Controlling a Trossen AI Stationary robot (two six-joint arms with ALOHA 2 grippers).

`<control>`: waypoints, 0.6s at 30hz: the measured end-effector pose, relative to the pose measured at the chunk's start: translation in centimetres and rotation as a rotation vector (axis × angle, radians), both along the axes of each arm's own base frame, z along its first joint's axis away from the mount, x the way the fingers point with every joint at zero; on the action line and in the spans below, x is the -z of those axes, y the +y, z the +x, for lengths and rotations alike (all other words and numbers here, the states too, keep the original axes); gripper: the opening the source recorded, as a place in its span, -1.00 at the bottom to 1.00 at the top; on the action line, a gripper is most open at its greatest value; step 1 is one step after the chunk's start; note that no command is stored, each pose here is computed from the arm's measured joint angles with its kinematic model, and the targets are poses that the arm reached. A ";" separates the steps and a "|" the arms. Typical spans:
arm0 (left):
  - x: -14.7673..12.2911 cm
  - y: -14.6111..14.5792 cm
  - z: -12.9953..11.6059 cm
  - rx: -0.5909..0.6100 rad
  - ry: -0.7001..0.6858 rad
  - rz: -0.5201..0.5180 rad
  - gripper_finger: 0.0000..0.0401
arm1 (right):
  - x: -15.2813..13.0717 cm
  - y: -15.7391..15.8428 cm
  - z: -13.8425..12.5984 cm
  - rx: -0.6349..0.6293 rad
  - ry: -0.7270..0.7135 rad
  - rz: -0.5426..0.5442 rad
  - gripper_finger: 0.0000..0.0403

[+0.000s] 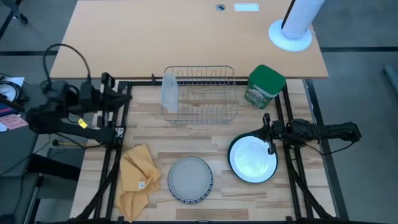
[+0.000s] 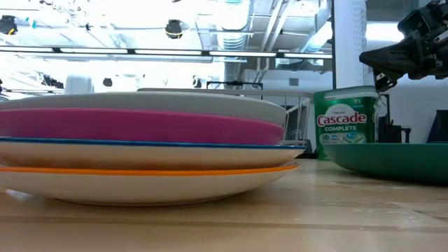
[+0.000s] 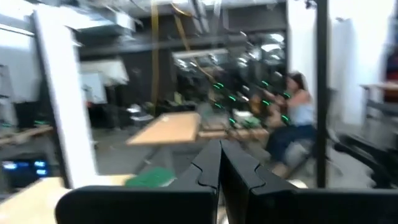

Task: Sort dishes
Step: Put the gray plate into the dish rack

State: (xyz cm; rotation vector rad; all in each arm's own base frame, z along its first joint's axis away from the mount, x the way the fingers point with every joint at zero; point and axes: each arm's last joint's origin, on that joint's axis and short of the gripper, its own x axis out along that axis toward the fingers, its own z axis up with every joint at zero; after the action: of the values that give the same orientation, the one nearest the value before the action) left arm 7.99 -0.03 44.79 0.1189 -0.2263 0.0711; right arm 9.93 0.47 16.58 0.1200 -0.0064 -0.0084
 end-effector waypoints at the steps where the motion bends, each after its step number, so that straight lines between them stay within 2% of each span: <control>1: 0.3 -0.1 0.4 0.033 0.017 0.007 -1.00 | 0.0 0.0 0.0 -0.002 -0.001 0.017 -1.00; 4: 1.5 -0.4 1.9 0.102 0.070 0.019 -1.00 | 0.0 0.0 0.0 -0.002 0.000 0.072 -1.00; 8: 3.5 -0.6 3.4 0.105 0.138 0.004 -1.00 | 0.0 0.0 0.0 -0.003 0.000 0.115 -1.00; 14: 5.8 -0.6 4.9 0.104 0.137 -0.017 -1.00 | 0.0 0.0 0.0 -0.002 0.000 0.119 -1.00; 18: 7.2 -0.7 5.8 0.109 0.177 -0.070 -1.00 | -0.1 0.0 0.0 -0.002 -0.008 0.120 -1.00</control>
State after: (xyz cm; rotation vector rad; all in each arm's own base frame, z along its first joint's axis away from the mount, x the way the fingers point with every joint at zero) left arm 13.83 -0.71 37.56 0.0426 -0.0530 -0.0396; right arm 9.93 0.48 16.65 0.2396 -0.0135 -0.0061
